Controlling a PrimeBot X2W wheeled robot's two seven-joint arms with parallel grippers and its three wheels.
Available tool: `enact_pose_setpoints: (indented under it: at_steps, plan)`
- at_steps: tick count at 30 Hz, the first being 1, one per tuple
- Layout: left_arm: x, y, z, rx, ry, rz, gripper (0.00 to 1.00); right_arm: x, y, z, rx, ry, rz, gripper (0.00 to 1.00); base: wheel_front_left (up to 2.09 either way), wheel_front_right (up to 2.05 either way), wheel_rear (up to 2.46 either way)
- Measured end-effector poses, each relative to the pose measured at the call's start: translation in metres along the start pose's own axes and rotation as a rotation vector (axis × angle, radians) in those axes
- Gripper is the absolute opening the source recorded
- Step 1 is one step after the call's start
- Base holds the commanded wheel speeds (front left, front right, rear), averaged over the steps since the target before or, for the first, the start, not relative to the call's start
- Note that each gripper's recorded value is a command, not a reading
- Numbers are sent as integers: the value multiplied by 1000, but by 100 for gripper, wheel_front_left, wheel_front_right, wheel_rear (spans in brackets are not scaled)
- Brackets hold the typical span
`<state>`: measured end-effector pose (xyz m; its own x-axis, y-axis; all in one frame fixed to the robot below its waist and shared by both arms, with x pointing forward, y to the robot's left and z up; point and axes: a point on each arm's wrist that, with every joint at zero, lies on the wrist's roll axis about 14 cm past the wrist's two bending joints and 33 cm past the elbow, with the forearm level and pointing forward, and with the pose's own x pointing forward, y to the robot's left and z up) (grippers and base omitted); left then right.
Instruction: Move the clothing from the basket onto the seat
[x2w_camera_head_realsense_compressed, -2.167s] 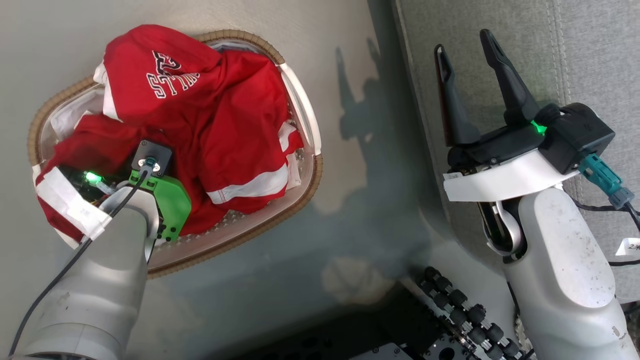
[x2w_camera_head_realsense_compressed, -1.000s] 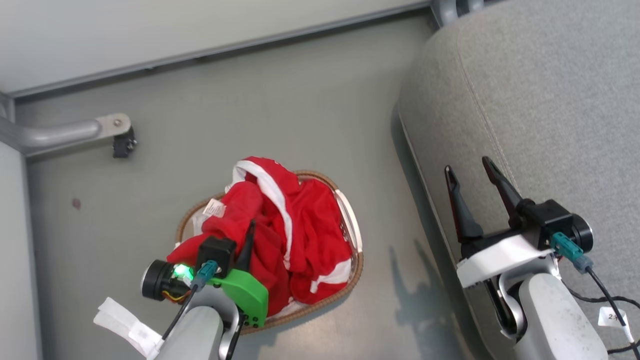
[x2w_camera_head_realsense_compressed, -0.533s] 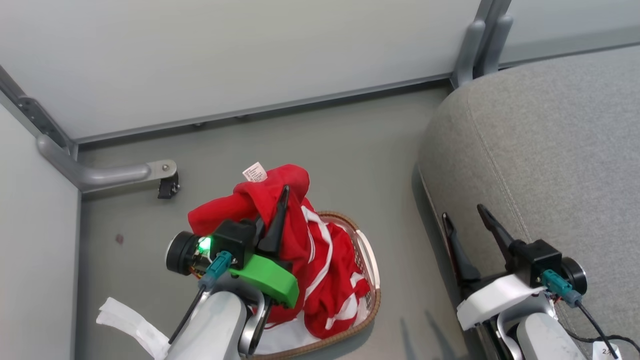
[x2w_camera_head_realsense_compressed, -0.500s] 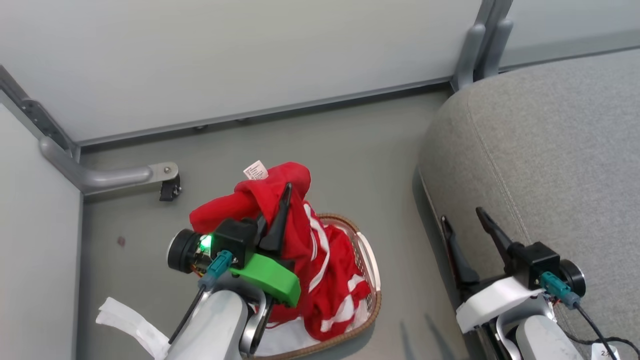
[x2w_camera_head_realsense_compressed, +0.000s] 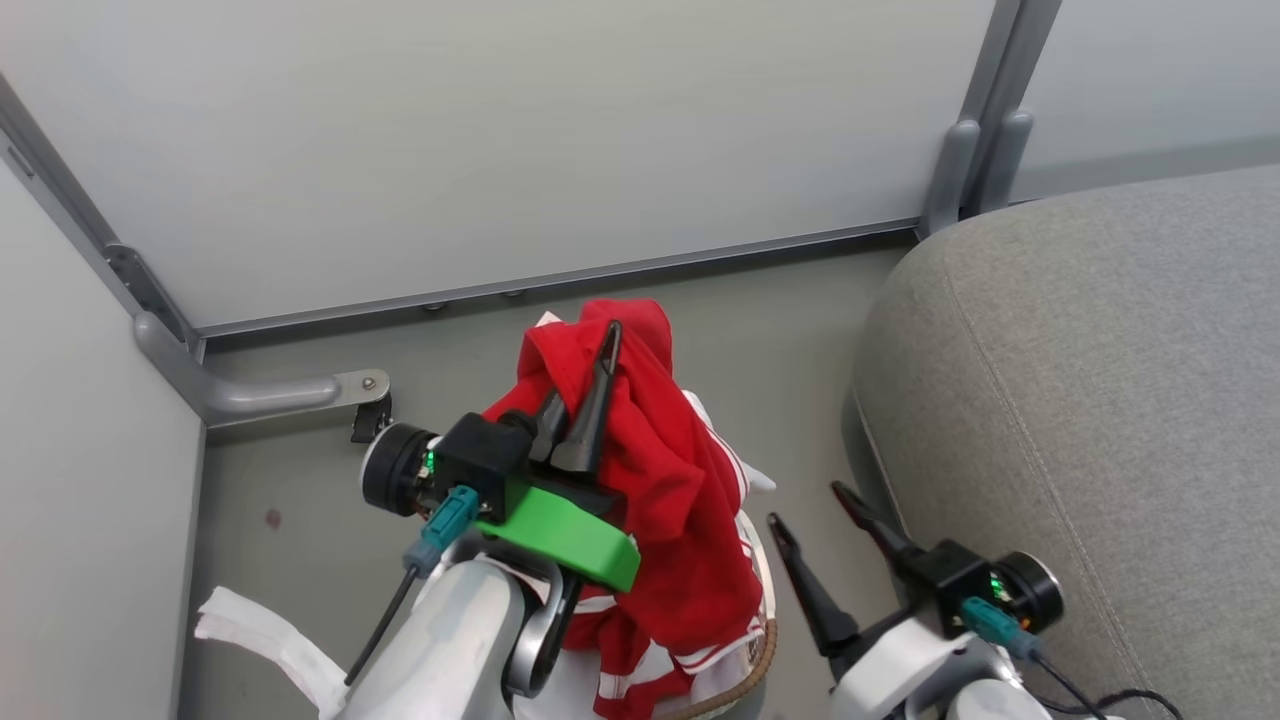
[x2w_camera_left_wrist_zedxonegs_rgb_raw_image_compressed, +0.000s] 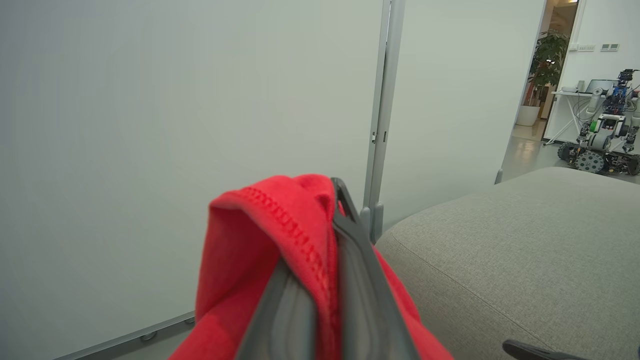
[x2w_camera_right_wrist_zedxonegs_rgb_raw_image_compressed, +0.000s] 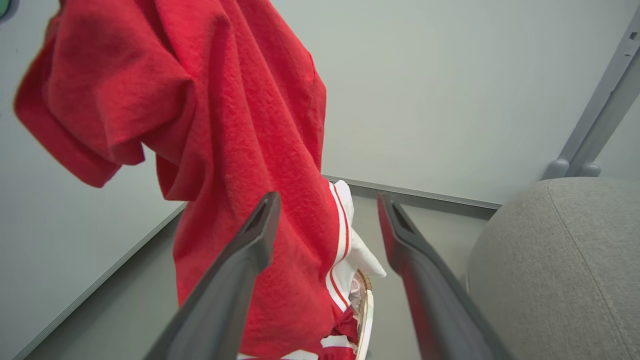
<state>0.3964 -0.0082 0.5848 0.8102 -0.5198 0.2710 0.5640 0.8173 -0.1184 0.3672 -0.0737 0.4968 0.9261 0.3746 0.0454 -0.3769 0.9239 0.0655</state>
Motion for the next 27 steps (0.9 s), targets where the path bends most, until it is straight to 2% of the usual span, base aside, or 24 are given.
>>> enact_pose_setpoints:
  at_steps: [9,16,17,18,20,27]
  plan:
    - [-2,-11,1,-12,2,-32,0,29,66,-2,-33,19,243,100,0,0,0]
    - [-4,-14,-1,-13,14,-39,0,56,89,-1,-84,39,356,100,0,0,0]
    - [-5,-14,-1,-17,15,-38,0,58,91,-4,-81,54,367,82,0,0,0]
    - [-5,-14,-1,-19,15,-36,0,58,94,-8,-83,66,379,48,0,0,0]
    - [-6,-14,0,-24,16,-35,0,57,102,-18,-76,104,408,0,0,0,0]
    - [-10,-5,1,-22,18,3,0,52,105,-44,-19,198,411,0,0,0,0]
